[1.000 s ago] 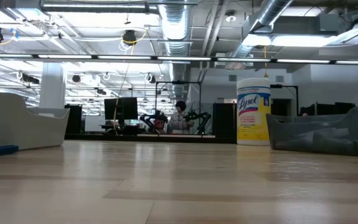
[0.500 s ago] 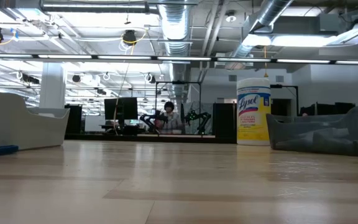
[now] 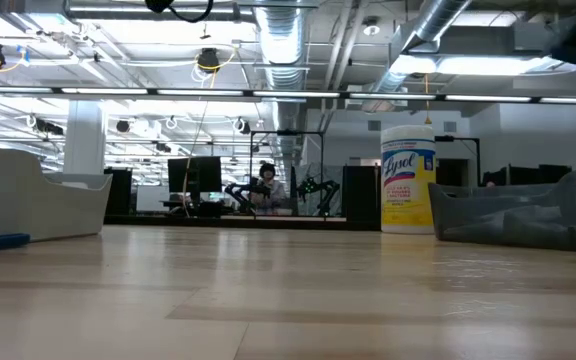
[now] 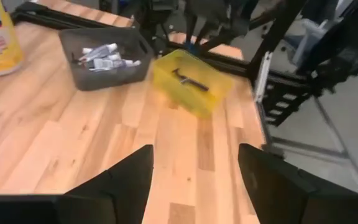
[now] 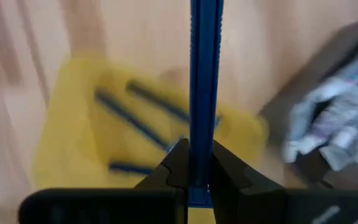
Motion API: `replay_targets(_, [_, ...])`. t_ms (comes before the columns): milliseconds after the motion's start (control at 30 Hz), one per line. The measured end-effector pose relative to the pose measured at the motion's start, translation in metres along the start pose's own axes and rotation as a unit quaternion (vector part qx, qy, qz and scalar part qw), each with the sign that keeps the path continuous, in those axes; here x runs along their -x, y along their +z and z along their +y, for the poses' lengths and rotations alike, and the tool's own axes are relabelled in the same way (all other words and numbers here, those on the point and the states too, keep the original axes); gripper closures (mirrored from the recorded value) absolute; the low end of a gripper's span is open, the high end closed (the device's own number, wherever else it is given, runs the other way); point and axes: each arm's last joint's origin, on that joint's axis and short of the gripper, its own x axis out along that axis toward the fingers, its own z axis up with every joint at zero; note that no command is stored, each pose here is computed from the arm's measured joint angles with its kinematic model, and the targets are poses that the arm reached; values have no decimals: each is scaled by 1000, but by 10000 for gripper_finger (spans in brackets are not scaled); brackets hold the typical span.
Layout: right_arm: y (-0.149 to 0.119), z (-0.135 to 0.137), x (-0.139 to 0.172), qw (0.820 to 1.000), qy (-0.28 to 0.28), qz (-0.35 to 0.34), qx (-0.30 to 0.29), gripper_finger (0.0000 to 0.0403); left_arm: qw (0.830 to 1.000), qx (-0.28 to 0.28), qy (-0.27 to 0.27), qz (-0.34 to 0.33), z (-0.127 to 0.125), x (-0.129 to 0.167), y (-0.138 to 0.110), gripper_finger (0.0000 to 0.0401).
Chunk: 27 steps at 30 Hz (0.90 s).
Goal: Pick & Place Travel size toiletries
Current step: Put the blue razor into the yellow bin
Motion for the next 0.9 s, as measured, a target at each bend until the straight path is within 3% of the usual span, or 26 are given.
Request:
replay_targets(200, [-16, 16, -34, 990, -29, 65, 123, 378, 999, 41, -13, 10, -7, -1, -7, 162])
replay_targets(333, [-19, 29, -54, 969, -47, 109, 217, 378, 997, 70, -16, 32, -9, -3, -20, 164])
replay_targets(500, [-21, 40, -74, 943, -68, 147, 292, 375, 990, 127, -11, 65, -10, -7, -43, 166])
replay_targets(700, [-26, 47, -83, 927, -77, 163, 329, 352, 979, 180, -12, 96, -15, -8, -66, 164])
replay_targets(900, [-25, 48, -75, 937, -56, 134, 316, 275, 975, 189, -26, 113, -26, -6, -76, 159])
